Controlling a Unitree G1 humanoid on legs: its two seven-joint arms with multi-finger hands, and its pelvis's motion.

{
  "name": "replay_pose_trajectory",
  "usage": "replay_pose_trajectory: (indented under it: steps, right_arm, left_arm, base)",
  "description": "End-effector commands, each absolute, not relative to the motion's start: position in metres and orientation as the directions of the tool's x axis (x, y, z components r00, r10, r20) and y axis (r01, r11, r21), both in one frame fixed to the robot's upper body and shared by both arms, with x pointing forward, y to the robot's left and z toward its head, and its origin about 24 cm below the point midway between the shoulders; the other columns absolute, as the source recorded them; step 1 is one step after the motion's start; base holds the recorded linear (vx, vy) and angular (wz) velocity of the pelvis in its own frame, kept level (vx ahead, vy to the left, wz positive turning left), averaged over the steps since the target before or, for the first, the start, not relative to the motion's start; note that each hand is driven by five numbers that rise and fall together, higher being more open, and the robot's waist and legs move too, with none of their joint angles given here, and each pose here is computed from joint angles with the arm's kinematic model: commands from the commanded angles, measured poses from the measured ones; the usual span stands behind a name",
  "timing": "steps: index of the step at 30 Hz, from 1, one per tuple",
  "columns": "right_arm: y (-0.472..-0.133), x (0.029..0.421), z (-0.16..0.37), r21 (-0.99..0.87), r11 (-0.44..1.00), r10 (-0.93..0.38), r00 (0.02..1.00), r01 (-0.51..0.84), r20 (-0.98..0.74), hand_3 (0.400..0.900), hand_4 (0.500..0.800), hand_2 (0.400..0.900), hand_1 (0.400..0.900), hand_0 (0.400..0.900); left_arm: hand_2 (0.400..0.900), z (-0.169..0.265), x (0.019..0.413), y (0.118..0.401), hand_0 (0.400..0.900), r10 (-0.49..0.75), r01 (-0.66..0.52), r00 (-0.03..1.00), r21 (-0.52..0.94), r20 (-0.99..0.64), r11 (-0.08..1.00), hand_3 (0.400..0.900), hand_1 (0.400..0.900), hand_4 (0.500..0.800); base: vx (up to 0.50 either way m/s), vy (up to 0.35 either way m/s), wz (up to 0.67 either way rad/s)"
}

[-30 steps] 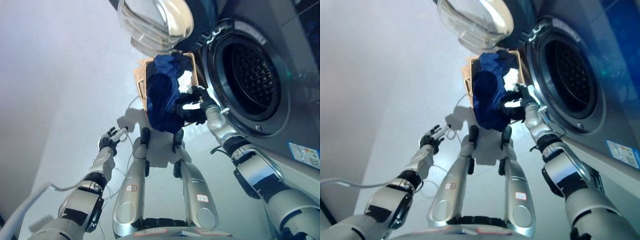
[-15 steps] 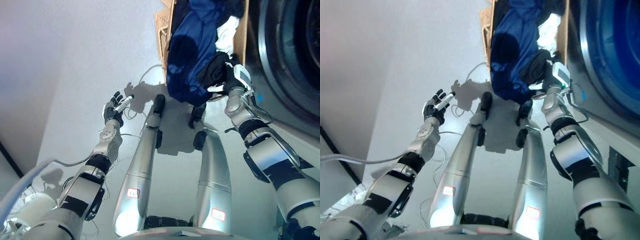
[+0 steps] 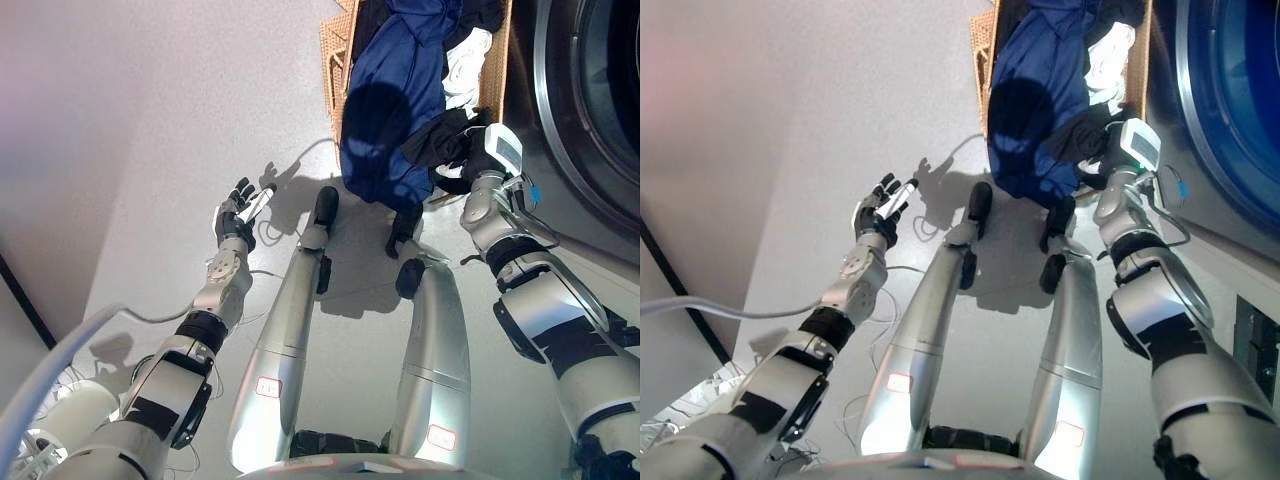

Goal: Put the clothes in the basket into the washing machine.

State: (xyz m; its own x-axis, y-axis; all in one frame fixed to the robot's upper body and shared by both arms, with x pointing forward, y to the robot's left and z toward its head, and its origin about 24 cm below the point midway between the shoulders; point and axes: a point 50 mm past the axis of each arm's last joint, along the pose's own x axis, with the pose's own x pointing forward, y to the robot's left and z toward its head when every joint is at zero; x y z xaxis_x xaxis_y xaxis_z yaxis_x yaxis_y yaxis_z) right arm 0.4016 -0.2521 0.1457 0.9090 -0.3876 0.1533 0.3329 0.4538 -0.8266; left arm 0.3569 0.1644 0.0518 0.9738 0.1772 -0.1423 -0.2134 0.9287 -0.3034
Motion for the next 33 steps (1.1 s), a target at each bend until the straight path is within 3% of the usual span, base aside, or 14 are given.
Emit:
replay_pose_trajectory:
  steps: [1,7,13,22,27,29,32,33]
  right_arm:
    - [-0.276,0.388,0.131,-0.821,0.429,-0.452,0.876,0.376,0.165,0.4,0.5,0.4,0.4,0.4]
    - [-0.267,0.391,0.176,-0.732,0.438,-0.377,0.846,0.522,0.378,0.4,0.5,0.4,0.4,0.4]
    - [-0.254,0.381,0.245,-0.576,0.482,-0.268,0.737,0.66,0.62,0.4,0.5,0.4,0.4,0.4]
    - [-0.259,0.38,0.291,-0.505,0.455,-0.288,0.657,0.734,0.696,0.4,0.5,0.4,0.4,0.4]
    - [-0.281,0.381,0.322,-0.516,0.264,-0.355,0.58,0.815,0.733,0.4,0.5,0.4,0.4,0.4]
    - [-0.293,0.377,0.333,-0.528,0.144,-0.376,0.54,0.837,0.753,0.4,0.5,0.4,0.4,0.4]
    - [-0.32,0.364,0.348,-0.579,-0.192,-0.326,0.505,0.792,0.799,0.4,0.5,0.4,0.4,0.4]
    - [-0.32,0.364,0.348,-0.579,-0.192,-0.325,0.506,0.792,0.799,0.4,0.5,0.4,0.4,0.4]
  left_arm:
    - [0.9,0.048,0.348,0.165,0.9,0.233,-0.258,0.966,-0.342,-0.112,0.904,0.9,0.9,0.8]
    - [0.9,0.055,0.342,0.172,0.9,0.277,-0.284,0.958,-0.345,-0.072,0.894,0.9,0.9,0.8]
    - [0.9,0.051,0.331,0.187,0.9,0.324,-0.329,0.943,-0.359,-0.077,0.873,0.9,0.9,0.8]
    - [0.9,0.024,0.323,0.203,0.9,0.363,-0.41,0.911,-0.34,-0.196,0.846,0.9,0.9,0.8]
    - [0.9,0.026,0.327,0.206,0.9,0.352,-0.394,0.918,-0.313,-0.186,0.864,0.9,0.9,0.8]
    - [0.9,0.026,0.329,0.203,0.9,0.335,-0.376,0.925,-0.297,-0.18,0.878,0.9,0.9,0.8]
    - [0.9,0.025,0.33,0.197,0.9,0.304,-0.343,0.937,-0.284,-0.173,0.895,0.9,0.9,0.8]
    - [0.9,0.025,0.33,0.197,0.9,0.304,-0.343,0.937,-0.285,-0.174,0.895,0.9,0.9,0.8]
  base:
    - [0.01,0.0,-0.08]
    - [0.007,-0.002,-0.11]
    - [0.001,-0.016,-0.1]
    - [0.006,-0.016,-0.06]
    - [0.001,-0.004,0.01]
    - [0.006,-0.019,0.05]
    - [0.023,-0.023,0.09]
    - [0.023,-0.028,0.17]
